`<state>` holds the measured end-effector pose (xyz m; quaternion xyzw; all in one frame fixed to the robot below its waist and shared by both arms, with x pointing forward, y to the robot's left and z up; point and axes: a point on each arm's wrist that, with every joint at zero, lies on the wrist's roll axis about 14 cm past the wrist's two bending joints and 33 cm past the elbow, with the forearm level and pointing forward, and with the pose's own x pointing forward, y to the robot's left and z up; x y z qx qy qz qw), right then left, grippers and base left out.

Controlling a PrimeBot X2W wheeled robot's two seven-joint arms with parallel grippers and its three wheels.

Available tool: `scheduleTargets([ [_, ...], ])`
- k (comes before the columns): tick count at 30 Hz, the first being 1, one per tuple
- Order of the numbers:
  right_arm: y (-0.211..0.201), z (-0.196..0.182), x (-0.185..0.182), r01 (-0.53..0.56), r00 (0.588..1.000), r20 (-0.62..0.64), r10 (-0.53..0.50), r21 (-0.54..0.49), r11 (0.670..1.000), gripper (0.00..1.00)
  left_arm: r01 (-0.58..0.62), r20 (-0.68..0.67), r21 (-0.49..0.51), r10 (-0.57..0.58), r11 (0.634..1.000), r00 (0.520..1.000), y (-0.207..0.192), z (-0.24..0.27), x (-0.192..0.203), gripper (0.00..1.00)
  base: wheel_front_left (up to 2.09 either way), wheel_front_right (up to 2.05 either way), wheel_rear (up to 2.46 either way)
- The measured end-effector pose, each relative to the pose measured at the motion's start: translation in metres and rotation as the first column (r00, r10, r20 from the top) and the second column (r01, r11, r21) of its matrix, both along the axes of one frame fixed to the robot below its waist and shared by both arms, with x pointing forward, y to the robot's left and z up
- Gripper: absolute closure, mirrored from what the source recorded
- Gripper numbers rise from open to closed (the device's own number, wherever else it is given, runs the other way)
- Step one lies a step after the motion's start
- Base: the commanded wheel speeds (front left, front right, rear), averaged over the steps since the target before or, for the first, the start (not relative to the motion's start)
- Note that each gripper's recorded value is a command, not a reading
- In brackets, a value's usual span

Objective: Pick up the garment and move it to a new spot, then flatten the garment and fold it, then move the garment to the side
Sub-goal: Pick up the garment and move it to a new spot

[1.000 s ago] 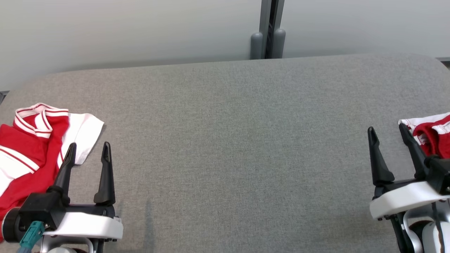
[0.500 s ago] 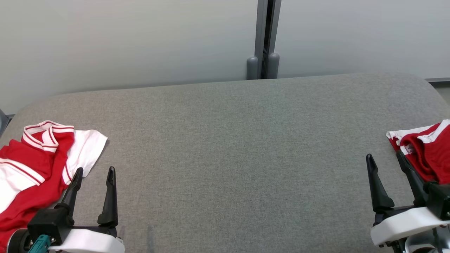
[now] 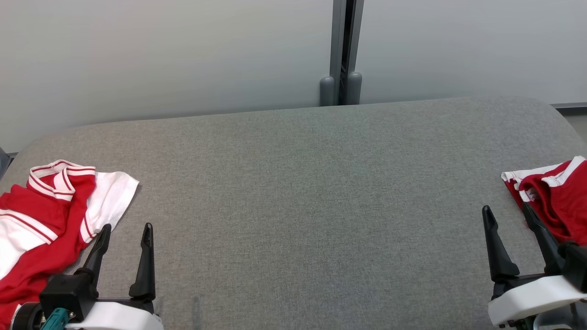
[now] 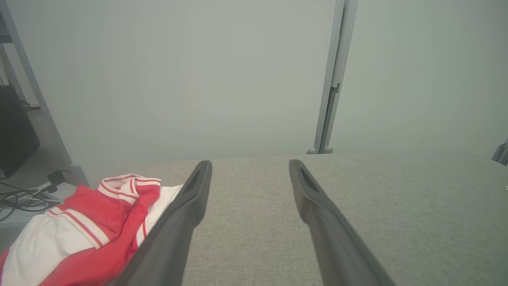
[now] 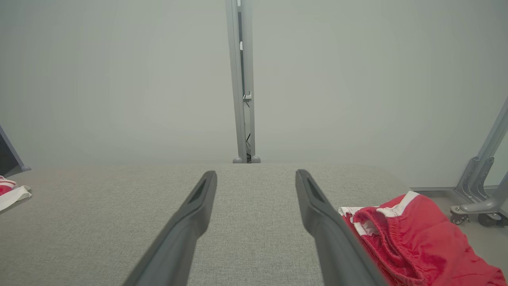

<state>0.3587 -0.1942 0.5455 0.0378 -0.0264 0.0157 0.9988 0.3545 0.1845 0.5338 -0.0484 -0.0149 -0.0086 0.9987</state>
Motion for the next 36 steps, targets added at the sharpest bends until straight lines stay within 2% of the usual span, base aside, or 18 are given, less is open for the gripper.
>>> scheduleTargets([
  [22, 0.006, -0.003, 0.002, -0.020, 1.000, -0.010, 0.020, 0.015, 1.000, 0.00, -0.016, 0.001, -0.011, 0.016, 1.000, 1.000, 0.004, 0.001, -0.002, 0.00, 0.00, 0.00, 0.00],
  [30, 0.044, -0.003, 0.015, -0.131, 0.991, -0.008, 0.131, 0.018, 0.991, 0.00, -0.096, 0.021, -0.022, 0.097, 0.995, 0.995, 0.030, 0.006, -0.011, 0.00, 0.00, 0.00, 0.00],
  [36, 0.091, -0.004, 0.031, -0.266, 0.964, -0.006, 0.266, 0.029, 0.964, 0.00, -0.205, 0.035, -0.037, 0.206, 0.978, 0.978, 0.062, 0.008, -0.029, 0.00, 0.00, 0.00, 0.00],
])
